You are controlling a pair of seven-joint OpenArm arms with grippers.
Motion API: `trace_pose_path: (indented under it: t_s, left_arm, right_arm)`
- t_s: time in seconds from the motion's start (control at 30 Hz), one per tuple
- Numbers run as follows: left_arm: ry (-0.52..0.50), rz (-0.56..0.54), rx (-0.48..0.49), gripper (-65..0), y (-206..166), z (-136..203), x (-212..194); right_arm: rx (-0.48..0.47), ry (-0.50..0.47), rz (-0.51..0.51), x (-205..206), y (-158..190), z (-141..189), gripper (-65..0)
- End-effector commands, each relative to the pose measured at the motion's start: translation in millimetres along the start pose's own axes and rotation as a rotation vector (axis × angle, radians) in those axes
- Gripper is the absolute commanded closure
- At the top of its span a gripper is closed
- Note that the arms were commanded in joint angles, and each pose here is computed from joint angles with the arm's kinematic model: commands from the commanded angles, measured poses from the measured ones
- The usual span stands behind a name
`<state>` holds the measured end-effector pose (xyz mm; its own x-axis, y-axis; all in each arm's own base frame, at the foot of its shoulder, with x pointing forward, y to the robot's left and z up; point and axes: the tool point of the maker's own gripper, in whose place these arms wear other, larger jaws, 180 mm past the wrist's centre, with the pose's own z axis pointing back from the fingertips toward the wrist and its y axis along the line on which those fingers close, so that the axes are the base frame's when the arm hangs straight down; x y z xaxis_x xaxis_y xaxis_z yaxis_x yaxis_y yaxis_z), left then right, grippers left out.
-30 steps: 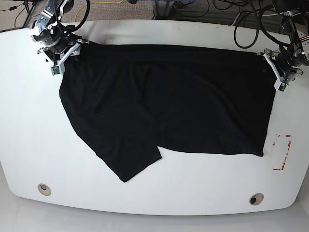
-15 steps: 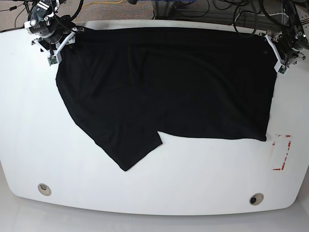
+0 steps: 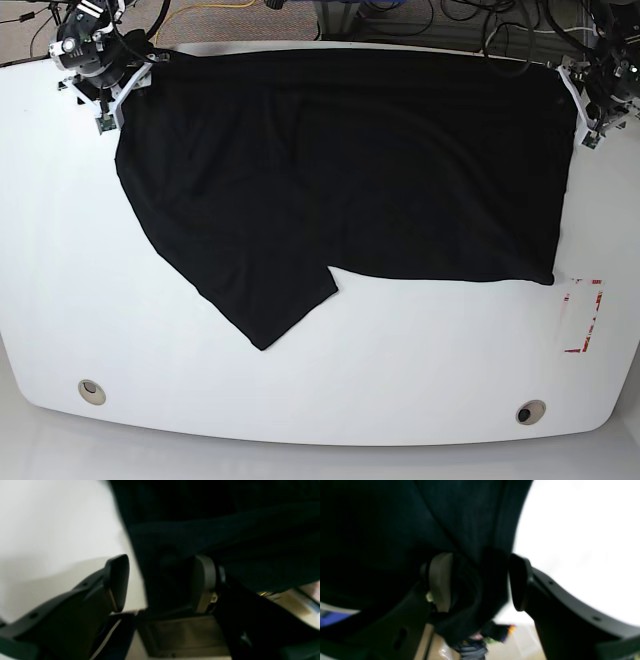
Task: Layout the t-shirt on the table in an organized manner, then fold the t-shirt properly
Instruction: 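Release the edge and move both grippers to the opposite hem corners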
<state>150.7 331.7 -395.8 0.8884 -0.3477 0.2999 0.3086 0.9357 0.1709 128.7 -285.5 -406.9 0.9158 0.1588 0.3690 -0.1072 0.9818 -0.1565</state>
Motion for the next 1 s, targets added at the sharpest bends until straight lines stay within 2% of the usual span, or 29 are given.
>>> trace_pose_path:
  t_s: [0.0, 0.23, 0.43, 0.8, 0.97]
  left_arm:
    - [-0.040, -0.028, 0.075, -35.6, 20, 15, 23]
    - [-0.074, 0.006, 0.160, -35.6, 37, 37, 43]
    - [-0.126, 0.037, 0.226, -35.6, 58, 53, 69]
    - [-0.091, 0.079, 0.274, -35.3, 76, 64, 83]
    - [-0.106, 0.093, 0.305, -35.1, 89, 72, 84]
  right_arm:
    - [-0.052, -0.049, 0.028, 16, -11, 14, -33.0]
    - [-0.069, -0.097, 0.039, 31, -11, 22, -33.0]
    - [-0.086, -0.181, 0.025, 66, -16, 22, -33.0]
    - [-0.117, -0.284, 0.007, 124, -28, 29, -33.0]
    - [-0.073, -0.318, 0.021, 151, -18, 20, -32.8]
